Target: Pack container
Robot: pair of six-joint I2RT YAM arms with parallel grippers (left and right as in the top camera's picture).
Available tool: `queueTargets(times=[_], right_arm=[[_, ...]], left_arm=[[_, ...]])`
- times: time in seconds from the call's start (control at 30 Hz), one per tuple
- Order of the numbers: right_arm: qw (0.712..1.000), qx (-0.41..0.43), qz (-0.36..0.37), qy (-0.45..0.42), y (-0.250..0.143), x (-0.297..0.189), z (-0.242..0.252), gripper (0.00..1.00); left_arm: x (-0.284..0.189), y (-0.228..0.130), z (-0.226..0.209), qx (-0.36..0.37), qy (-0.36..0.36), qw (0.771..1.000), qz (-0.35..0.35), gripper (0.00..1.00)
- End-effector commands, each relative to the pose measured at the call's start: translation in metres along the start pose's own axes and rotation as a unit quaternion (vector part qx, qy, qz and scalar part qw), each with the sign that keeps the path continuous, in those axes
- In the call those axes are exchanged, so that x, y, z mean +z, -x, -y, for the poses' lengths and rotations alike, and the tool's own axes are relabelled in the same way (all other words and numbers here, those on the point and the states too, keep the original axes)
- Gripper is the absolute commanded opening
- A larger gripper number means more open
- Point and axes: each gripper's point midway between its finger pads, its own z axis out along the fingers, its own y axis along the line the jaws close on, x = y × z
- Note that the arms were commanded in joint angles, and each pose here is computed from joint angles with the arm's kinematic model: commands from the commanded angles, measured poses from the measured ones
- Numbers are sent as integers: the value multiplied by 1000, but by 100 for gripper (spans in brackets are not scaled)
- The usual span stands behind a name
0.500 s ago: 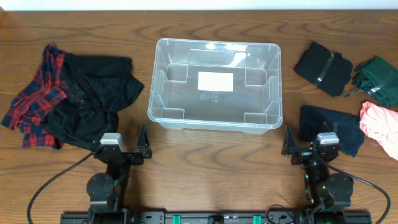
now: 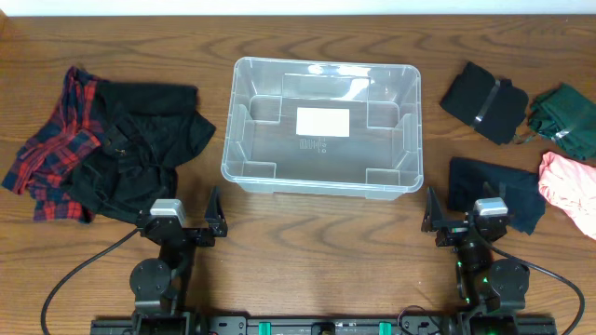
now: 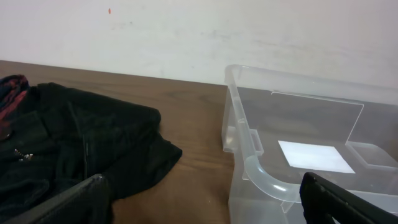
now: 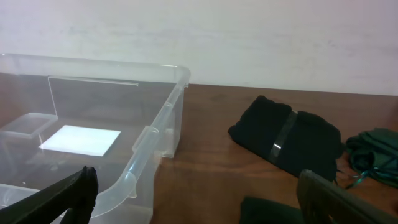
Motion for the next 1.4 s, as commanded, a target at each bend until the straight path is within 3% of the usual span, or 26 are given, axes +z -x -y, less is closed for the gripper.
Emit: queueTargets(times=[0.0,1.37], right_arm=[[1000,-5,0,-1,-1,0,1,99],[1000,-5,0,-1,-1,0,1,99]], left_arm=[[1,-16,1,-7,-7,1000,-24,98],[1,-15,-3,9,6,1000,-23,98]])
